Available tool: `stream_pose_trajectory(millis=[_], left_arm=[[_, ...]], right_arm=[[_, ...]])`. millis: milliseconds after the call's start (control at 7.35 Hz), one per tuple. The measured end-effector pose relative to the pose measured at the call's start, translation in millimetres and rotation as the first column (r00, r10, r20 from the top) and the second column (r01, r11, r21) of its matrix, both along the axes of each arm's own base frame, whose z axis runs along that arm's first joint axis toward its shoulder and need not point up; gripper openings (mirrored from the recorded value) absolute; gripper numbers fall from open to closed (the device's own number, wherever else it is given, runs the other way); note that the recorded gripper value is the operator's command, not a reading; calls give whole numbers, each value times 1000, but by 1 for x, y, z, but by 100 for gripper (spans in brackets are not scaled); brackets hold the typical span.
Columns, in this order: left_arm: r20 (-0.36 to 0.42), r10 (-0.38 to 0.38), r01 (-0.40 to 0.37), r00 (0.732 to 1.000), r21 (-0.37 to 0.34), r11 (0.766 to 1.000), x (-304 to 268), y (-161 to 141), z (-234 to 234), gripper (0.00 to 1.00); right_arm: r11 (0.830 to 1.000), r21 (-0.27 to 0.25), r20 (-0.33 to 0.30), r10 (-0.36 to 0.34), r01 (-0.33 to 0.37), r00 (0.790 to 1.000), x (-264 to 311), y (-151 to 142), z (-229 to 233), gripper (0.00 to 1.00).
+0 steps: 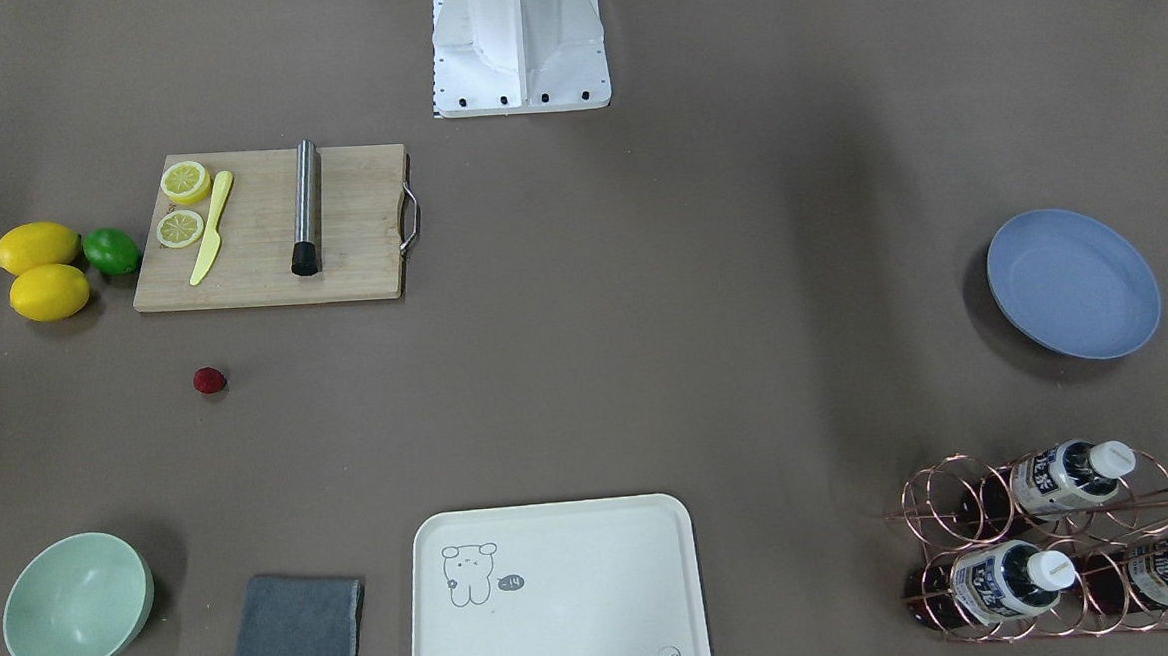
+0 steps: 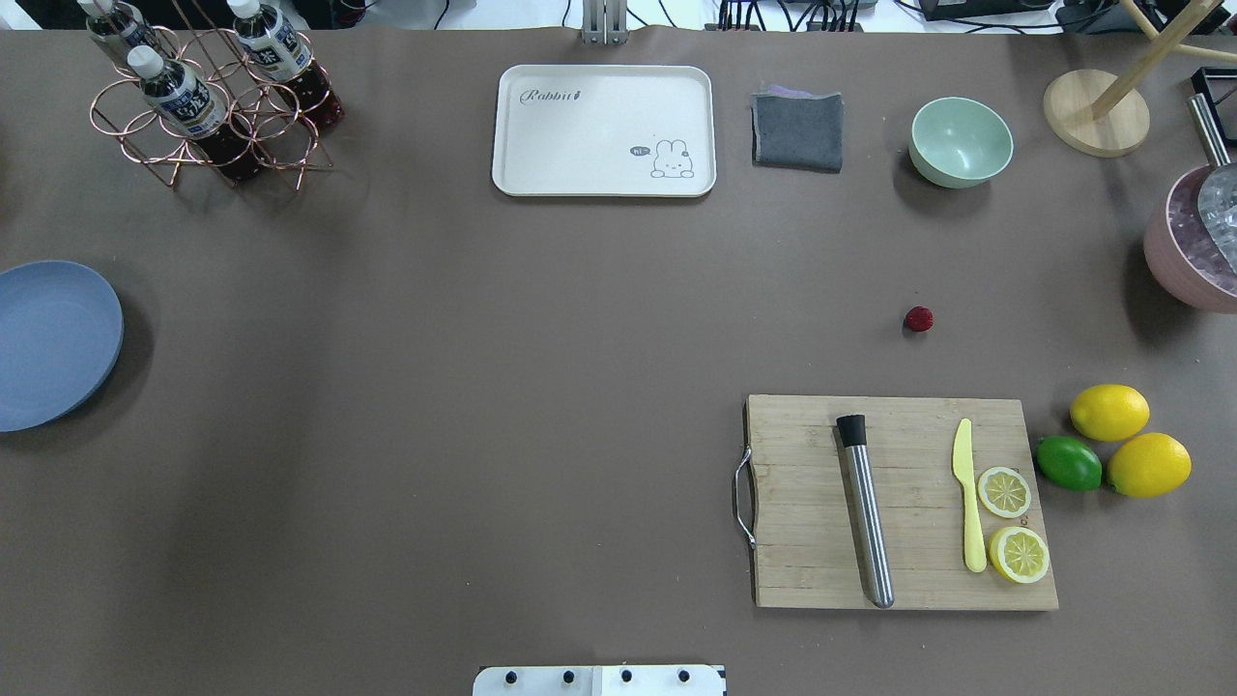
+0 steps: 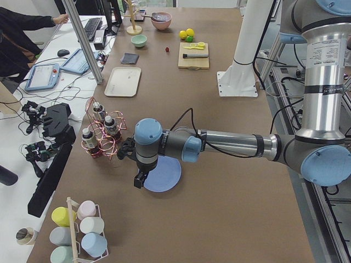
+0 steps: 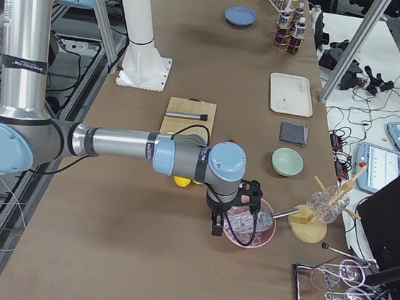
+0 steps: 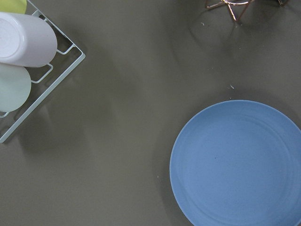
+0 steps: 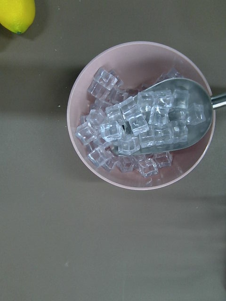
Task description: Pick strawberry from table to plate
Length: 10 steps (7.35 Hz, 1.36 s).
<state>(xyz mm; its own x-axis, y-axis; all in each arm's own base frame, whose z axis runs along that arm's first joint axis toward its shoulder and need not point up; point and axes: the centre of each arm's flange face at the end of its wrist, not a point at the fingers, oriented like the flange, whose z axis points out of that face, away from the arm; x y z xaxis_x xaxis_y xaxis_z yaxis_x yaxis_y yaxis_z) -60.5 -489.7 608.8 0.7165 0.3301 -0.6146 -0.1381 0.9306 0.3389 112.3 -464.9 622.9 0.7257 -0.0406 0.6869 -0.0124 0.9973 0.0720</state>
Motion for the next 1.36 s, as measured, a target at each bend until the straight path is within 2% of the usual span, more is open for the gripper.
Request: stream_pose_trajectory(millis=[272, 544, 952, 1360], left_arm=[[-18, -58, 58, 998, -21, 998, 4, -5, 14, 98], [-52, -102, 102, 993, -17, 995, 28, -13, 55, 98], [-90, -83, 81, 992, -23, 996, 74, -10, 99, 98], [-141, -68, 62, 988, -45, 997, 103, 3, 125, 98]], right_arm=[[1000, -17, 19, 25, -25, 999, -16, -10, -20, 100], [998, -34, 29, 54, -53, 998, -51, -19, -48, 100], [991, -49, 73, 132, -128, 989, -123, -33, -77, 100], [982, -72, 104, 182, -175, 978, -184, -41, -104, 100]])
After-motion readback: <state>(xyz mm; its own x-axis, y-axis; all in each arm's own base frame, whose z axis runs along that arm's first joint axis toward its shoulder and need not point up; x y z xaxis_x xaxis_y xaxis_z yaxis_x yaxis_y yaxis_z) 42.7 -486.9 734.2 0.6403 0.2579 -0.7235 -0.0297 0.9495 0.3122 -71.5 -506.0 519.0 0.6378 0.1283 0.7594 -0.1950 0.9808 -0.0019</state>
